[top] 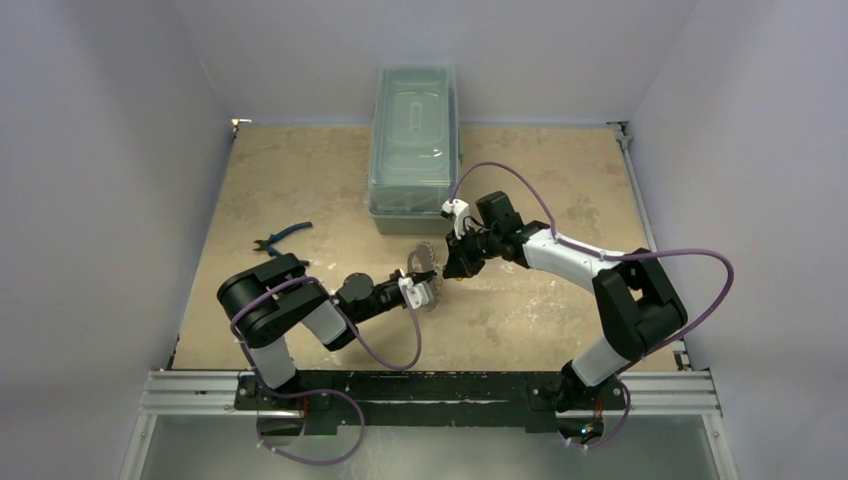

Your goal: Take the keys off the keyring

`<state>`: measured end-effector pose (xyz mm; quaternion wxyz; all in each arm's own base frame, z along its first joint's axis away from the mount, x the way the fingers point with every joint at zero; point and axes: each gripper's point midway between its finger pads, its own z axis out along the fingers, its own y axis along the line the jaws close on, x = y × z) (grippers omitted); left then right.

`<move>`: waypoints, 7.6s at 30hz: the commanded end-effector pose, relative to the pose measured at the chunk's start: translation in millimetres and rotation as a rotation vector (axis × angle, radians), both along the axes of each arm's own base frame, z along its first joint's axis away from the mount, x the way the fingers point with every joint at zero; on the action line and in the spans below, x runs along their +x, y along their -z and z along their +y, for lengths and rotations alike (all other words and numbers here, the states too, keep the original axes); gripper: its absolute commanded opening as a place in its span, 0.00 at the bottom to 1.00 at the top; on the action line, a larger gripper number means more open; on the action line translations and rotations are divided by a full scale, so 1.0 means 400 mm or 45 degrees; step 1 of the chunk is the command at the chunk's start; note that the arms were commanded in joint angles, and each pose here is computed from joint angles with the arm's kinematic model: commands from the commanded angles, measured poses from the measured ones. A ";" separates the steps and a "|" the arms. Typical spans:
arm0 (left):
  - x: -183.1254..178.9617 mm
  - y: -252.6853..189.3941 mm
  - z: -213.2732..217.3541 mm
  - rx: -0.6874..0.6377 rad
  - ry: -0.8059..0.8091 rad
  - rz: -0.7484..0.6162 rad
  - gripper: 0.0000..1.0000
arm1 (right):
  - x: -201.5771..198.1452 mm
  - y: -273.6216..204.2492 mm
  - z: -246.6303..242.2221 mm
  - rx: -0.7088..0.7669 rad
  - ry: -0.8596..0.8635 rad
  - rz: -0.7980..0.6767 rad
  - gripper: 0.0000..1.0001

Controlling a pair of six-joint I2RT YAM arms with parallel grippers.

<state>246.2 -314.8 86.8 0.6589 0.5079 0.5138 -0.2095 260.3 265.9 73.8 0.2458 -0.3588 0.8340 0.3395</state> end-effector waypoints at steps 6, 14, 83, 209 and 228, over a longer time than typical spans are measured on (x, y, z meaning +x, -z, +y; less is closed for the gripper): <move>-0.017 -0.042 -0.019 -0.073 0.059 -0.007 0.00 | 0.051 -0.057 0.032 0.056 -0.011 -0.132 0.00; -0.019 -0.040 -0.005 -0.057 0.040 -0.019 0.00 | 0.034 -0.045 0.027 0.055 -0.009 -0.102 0.00; 0.165 -0.016 0.040 -0.342 -0.426 0.651 0.00 | 0.055 0.003 -0.029 -0.244 -0.191 -0.402 0.00; 0.087 0.096 0.015 0.508 0.561 0.365 0.28 | -0.012 0.128 0.019 -0.128 0.159 0.197 0.00; 0.092 0.091 -0.013 0.504 0.582 0.342 0.22 | -0.011 0.126 0.019 -0.129 0.158 0.196 0.00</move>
